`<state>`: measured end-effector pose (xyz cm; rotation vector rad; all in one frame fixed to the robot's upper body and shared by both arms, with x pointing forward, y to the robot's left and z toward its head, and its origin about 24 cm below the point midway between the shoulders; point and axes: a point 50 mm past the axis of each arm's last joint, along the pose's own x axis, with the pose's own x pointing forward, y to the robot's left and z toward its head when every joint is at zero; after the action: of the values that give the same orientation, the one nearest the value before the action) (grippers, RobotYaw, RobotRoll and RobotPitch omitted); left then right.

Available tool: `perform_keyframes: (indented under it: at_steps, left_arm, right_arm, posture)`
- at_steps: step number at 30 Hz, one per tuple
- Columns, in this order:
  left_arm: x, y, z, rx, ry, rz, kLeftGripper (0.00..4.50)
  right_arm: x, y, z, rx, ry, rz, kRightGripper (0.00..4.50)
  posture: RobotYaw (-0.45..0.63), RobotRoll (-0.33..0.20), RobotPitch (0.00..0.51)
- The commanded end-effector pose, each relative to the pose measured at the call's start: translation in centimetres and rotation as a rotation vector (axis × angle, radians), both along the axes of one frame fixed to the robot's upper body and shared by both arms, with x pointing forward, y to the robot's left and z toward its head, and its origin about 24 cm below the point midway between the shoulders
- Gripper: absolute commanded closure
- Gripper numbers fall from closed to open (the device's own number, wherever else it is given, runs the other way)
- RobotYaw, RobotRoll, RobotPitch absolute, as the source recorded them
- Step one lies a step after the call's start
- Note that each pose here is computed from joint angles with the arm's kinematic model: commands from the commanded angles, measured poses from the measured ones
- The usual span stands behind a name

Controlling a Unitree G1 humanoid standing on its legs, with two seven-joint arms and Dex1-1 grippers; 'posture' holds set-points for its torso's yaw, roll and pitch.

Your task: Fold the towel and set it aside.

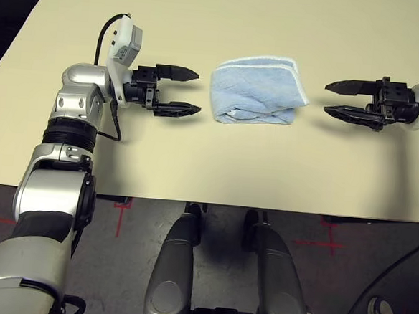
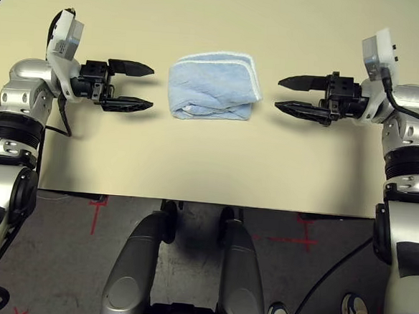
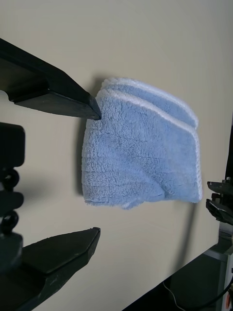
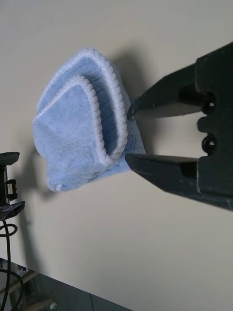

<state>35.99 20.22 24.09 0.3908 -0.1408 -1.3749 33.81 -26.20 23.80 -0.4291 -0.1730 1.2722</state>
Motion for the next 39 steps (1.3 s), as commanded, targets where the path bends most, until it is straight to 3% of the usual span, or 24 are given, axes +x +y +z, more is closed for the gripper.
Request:
perform_keyframes:
  at_steps: [1,2,3,14,17,27,33,39]
  left_arm:
    - [-0.2,0.5,-0.1,0.029,-0.028,0.002,0.0]
    - [-0.3,0.5,0.0,0.03,-0.04,0.0,0.0]
    - [-0.3,0.5,0.0,0.031,-0.047,0.0,0.0]
    - [-0.2,0.4,0.1,0.041,-0.097,-0.012,0.0]
    - [0.0,0.3,0.3,0.022,-0.101,0.004,0.6]
    - [0.4,0.3,1.6,-0.047,-0.097,0.026,4.46]
    - [0.8,-0.8,2.4,-0.116,-0.089,0.021,4.49]
    - [1.4,-4.2,1.4,-0.087,-0.085,-0.042,4.49]
  right_arm:
    - [-0.1,-0.3,-0.7,-0.008,0.017,-0.001,4.05]
    - [-0.1,-0.2,-0.7,-0.012,0.013,0.003,4.43]
    - [-0.1,-0.2,-0.7,-0.015,0.01,0.005,4.47]
    - [0.1,0.1,-0.6,-0.016,-0.001,0.016,4.47]
    - [0.1,0.2,-0.5,-0.012,-0.005,0.017,4.5]
    - [0.4,0.6,0.1,0.052,-0.032,0.032,4.5]
    - [1.4,3.0,1.9,0.166,-0.055,0.099,4.5]
    - [2.9,5.8,0.4,0.207,0.007,0.111,4.5]
  posture:
    - [0.06,0.0,0.332]
    - [0.06,0.0,0.332]
    - [0.06,0.0,0.331]
    - [0.07,0.0,0.323]
    - [0.07,0.0,0.323]
    - [0.07,0.0,0.327]
    - [0.07,0.0,0.334]
    - [0.11,0.0,0.339]
